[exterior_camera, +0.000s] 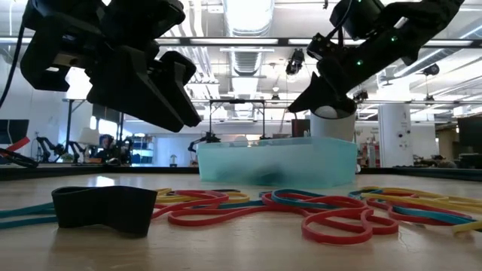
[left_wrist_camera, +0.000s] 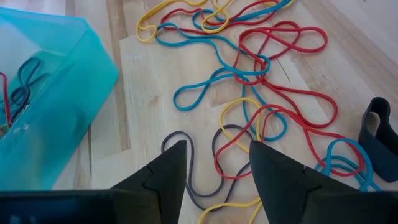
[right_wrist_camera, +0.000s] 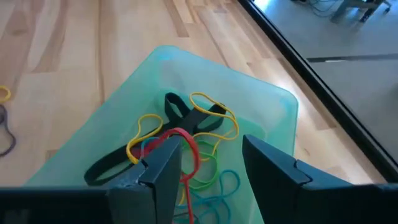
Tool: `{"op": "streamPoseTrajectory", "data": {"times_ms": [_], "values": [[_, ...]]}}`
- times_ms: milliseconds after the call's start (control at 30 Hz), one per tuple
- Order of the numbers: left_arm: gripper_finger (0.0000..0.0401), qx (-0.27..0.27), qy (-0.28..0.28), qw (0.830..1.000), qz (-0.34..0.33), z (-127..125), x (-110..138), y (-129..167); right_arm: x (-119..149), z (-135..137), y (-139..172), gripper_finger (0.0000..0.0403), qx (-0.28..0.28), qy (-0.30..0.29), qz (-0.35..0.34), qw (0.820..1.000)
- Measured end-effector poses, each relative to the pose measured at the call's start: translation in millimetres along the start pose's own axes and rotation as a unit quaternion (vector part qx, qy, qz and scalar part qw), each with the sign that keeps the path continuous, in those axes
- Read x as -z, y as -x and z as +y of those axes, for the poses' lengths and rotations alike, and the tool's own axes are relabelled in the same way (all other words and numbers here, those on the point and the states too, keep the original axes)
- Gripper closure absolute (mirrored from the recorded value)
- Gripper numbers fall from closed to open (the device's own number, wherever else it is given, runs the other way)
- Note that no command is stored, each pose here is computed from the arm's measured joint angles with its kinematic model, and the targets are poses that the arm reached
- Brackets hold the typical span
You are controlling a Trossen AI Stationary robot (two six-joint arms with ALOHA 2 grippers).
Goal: Pick and place rubber bands into bin
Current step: Put the red rubber band into the blue bin
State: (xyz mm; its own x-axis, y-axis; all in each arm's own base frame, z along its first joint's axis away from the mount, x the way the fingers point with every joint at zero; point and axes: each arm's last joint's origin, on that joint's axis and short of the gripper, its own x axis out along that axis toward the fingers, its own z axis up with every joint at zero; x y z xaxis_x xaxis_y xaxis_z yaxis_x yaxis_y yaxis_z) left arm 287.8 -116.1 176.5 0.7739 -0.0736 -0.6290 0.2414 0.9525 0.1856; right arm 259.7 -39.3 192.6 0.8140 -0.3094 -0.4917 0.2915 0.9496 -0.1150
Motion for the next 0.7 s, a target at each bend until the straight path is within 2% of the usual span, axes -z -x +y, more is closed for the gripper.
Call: {"op": "streamPoseTrajectory", "data": {"times_ms": [133, 200, 400, 700], "values": [[0.0241, 0.000, 0.000, 1.000, 0.000, 0, 0, 0, 1, -5, -1, 0.0238, 0.008, -0.055, 0.007, 0.998], [0.0241, 0.000, 0.000, 1.000, 0.000, 0, 0, 0, 4, -9, -1, 0.0238, 0.017, -0.061, 0.023, 0.998], [0.0241, 0.000, 0.000, 1.000, 0.000, 0, 0, 0, 4, -8, 0, 0.0238, 0.013, -0.032, 0.049, 0.998], [0.0241, -0.018, 0.011, 1.000, 0.007, 6, 4, -10, -7, 2, 1, 0.0239, -0.064, 0.007, 0.031, 0.997]]}}
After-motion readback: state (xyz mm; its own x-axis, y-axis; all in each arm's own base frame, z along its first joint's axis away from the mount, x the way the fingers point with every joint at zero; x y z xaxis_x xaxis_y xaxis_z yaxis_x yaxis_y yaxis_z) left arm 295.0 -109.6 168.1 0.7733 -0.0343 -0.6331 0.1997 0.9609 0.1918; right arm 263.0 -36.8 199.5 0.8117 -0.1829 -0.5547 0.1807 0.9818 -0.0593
